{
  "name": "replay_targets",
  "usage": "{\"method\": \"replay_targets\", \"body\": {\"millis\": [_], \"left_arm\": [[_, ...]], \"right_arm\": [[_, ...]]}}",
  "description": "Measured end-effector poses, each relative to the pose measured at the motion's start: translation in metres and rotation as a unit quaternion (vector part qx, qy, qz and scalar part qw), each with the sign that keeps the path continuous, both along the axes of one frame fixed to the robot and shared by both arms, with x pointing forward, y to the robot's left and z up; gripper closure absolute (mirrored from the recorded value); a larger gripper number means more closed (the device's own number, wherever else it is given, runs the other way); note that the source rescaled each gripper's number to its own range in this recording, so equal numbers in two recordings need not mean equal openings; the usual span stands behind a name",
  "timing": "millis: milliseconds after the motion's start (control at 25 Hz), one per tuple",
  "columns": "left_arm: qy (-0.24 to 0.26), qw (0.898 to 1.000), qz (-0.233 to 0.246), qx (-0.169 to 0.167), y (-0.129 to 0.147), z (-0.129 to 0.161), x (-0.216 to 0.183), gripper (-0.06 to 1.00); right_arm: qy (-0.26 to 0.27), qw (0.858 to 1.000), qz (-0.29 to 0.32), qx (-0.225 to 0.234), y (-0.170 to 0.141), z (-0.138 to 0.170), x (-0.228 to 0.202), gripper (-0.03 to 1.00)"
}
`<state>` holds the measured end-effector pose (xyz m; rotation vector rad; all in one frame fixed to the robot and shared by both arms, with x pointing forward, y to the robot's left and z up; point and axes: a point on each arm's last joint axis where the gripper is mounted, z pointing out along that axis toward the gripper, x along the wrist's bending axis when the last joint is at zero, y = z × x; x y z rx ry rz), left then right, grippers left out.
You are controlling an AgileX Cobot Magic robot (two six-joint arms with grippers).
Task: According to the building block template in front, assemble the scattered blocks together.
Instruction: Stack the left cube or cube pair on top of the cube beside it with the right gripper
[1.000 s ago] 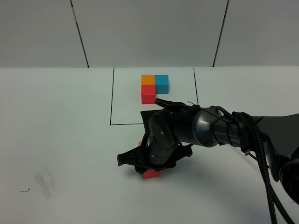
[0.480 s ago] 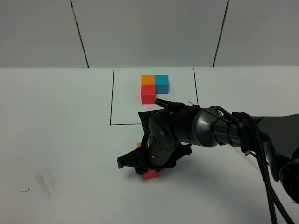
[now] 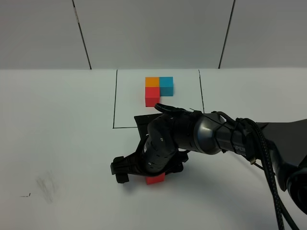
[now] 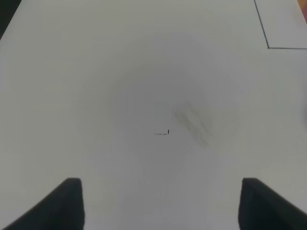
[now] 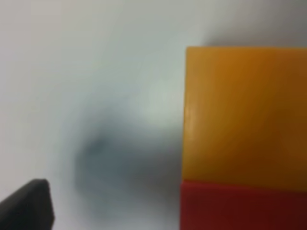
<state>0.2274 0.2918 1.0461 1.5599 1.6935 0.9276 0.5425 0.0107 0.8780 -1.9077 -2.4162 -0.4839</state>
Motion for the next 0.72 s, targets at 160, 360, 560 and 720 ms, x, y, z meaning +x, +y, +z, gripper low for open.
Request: {"method": "replay_targets", "body": {"millis": [160,360,560,720], "left_arm": [[0.0,1.0,0.0,0.0,0.0,0.0,0.0,0.34],[0.0,1.0,0.0,0.0,0.0,0.0,0.0,0.34],[0.0,1.0,0.0,0.0,0.0,0.0,0.0,0.34],[0.0,1.0,0.0,0.0,0.0,0.0,0.0,0.34]], "right_arm": [[-0.001,1.0,0.003,0.001,0.0,0.001,0.0,-0.02],[-0.007,1.0,0.013,-0.007,-0.001,0.002,0.0,-0.03],[-0.029,0.997,0.046,-0.05,-0.012,0.002,0.007,-0.03],[-0.022,0.995,0.057,-0.084,-0.022,0.001,0.01,-0.03]]}}
